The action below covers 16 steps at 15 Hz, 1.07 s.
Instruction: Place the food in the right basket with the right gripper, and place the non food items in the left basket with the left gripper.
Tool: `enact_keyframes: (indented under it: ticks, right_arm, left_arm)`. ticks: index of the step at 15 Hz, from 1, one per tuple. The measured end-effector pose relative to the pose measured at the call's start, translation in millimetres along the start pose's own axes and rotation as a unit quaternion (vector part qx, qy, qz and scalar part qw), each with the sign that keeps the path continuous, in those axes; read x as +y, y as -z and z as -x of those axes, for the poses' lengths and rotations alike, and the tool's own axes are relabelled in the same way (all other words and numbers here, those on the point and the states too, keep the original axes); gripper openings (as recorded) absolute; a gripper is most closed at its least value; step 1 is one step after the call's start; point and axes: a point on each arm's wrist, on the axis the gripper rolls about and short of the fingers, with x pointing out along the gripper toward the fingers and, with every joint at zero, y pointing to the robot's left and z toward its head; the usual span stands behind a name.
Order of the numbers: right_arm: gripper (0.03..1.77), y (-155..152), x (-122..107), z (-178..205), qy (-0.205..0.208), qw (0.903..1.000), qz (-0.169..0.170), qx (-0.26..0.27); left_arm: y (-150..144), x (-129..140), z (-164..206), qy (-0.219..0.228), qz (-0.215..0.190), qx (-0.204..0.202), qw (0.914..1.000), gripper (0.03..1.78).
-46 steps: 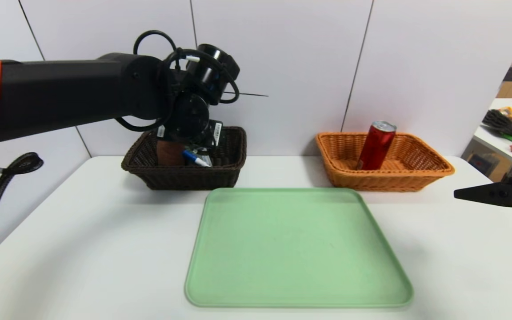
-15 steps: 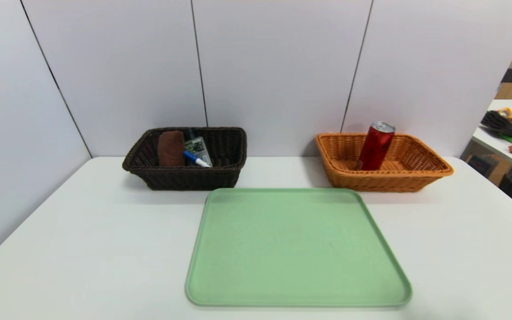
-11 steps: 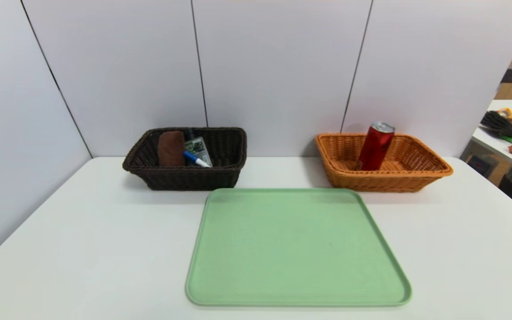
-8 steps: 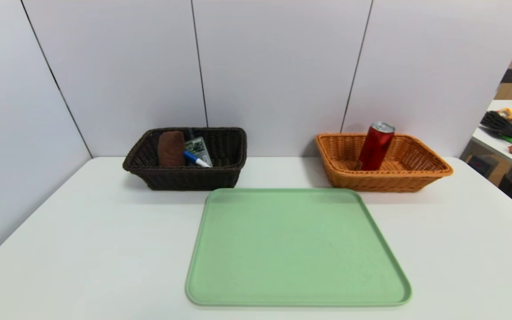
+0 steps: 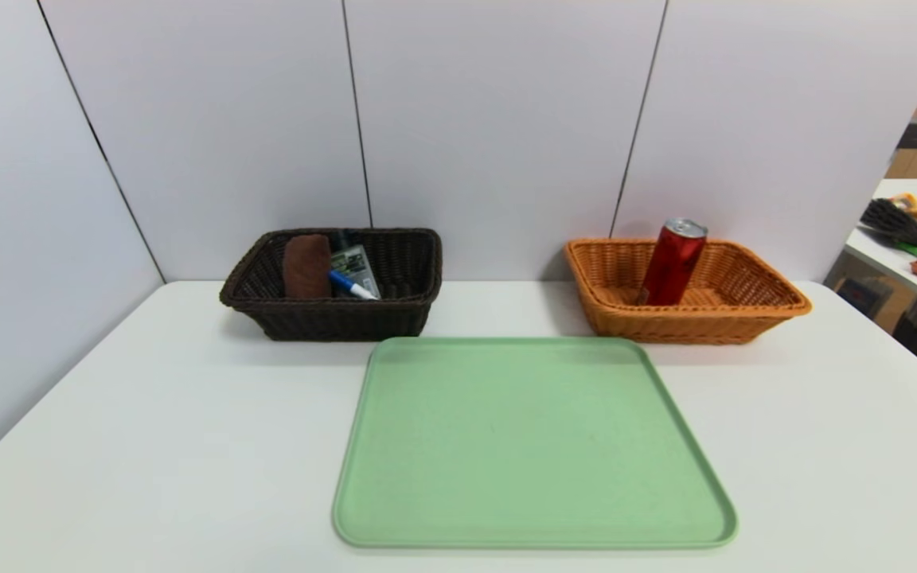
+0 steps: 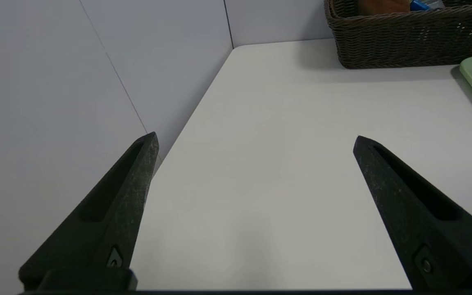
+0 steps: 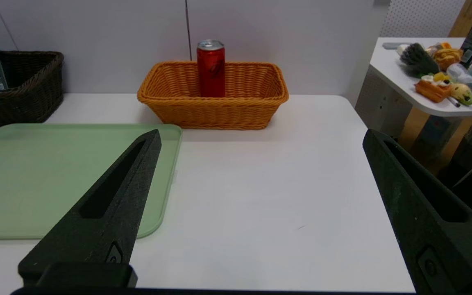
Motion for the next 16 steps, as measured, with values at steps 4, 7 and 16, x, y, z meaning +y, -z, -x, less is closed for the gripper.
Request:
enact_keyframes:
  ticks: [4,7,16]
  right_arm:
    - [1.70,-6.4,8.5,2.8,0.035,0.9993,0.004,-0.013]
    - [1.70,-4.8,12.7,1.3,-0.010,0.9998,-0.010,-0.012]
    - [1.70,19.0,8.0,4.4,-0.070,0.9972,-0.022,0.014]
  left_arm:
    - [11.7,-3.3,-6.1,0.003,-0.015,0.017,0.9997,1.69]
    - [15.2,-5.3,-10.1,0.012,-0.014,0.007,0.9998,1.69]
    - [19.8,-6.5,-12.1,0.014,-0.015,0.015,0.9997,1.69]
